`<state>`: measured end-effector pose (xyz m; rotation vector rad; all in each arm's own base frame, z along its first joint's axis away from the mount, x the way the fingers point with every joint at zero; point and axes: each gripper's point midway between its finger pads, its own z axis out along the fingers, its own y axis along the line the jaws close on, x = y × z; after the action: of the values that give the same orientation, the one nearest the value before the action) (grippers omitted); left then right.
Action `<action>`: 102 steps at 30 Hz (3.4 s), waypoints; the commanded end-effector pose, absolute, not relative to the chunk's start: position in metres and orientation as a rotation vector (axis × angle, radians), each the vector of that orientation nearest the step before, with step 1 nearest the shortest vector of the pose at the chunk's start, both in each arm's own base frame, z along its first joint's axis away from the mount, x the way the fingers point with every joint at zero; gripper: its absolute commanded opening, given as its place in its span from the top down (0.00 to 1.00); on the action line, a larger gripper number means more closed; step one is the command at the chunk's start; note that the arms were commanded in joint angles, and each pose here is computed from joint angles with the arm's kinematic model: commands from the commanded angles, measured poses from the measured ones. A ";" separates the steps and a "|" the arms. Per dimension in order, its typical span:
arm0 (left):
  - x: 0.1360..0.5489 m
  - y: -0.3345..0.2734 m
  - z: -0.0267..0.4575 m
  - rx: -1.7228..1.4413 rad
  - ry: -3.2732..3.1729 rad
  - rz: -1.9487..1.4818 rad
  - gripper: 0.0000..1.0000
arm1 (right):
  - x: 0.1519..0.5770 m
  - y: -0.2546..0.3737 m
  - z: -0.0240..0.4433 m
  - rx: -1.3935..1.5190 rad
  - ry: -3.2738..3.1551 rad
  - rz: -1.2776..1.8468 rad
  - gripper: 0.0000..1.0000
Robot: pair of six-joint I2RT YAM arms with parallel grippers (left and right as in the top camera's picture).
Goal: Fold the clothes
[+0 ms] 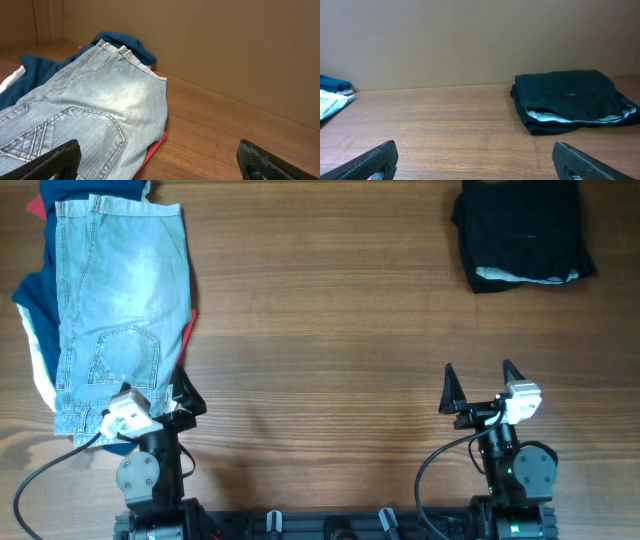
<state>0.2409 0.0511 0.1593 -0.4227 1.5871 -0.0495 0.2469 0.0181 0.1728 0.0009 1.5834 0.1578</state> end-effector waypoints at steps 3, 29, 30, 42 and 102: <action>0.241 0.053 0.159 -0.417 1.583 -0.034 0.00 | 0.247 0.007 0.176 0.053 1.568 0.110 0.00; 0.242 0.003 0.221 -0.229 1.512 -0.327 0.00 | 0.235 -0.010 0.294 0.105 1.195 0.040 0.00; 0.242 0.003 0.224 -0.232 1.521 -0.327 0.00 | 0.238 -0.006 0.299 0.070 1.201 0.029 0.00; 0.277 0.005 0.264 -0.311 1.816 -0.363 0.00 | 0.339 0.045 0.354 -0.225 1.438 0.167 0.00; 0.338 0.274 0.045 -0.754 2.303 0.114 0.18 | 0.479 0.152 0.232 -0.371 2.099 0.814 0.00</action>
<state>0.3456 0.2601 0.0441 -0.7365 2.3034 0.0790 0.4727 0.1511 0.2296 -0.3830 2.1003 0.8197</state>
